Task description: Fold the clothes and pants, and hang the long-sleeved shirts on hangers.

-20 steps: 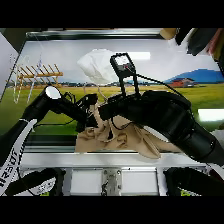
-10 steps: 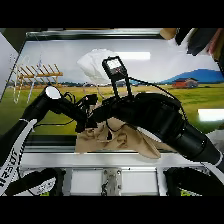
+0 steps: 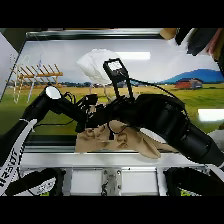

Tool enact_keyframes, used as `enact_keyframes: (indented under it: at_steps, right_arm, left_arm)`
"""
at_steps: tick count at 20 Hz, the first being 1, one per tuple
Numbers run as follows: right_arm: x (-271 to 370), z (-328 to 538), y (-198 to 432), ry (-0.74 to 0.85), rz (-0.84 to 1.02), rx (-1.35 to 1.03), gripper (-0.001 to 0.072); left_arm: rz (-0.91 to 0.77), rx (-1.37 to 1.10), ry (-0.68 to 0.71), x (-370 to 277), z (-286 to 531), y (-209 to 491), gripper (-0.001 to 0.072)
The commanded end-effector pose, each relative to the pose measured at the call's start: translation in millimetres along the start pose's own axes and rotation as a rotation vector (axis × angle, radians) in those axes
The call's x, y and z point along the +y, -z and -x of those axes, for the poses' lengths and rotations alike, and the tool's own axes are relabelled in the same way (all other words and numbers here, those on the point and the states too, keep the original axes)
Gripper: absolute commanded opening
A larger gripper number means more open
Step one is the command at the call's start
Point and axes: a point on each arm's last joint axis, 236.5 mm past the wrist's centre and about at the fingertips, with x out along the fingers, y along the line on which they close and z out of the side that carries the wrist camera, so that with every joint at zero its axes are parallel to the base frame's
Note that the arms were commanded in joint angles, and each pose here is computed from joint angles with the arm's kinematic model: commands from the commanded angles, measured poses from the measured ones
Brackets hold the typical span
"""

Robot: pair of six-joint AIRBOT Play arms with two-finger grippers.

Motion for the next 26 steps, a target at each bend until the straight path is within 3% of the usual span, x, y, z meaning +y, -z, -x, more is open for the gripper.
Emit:
enact_keyframes:
  at_steps: [1,11,18,26]
  right_arm:
    - [-10,21,6,-0.004,-0.051,0.042,0.0535]
    - [-23,63,10,-0.208,-0.025,0.137,0.0535]
    - [-65,80,22,-0.266,0.207,0.203,0.0536]
    - [-89,75,-1,-0.212,0.388,0.096,0.0536]
  left_arm:
    - [-0.001,0.004,-0.001,0,0,1,0.002]
    - [-0.001,0.004,-0.001,0,0,1,0.0021]
    - [-0.001,0.004,0.0,0,0,1,0.002]
    - [-0.001,0.004,0.0,0,0,1,0.0021]
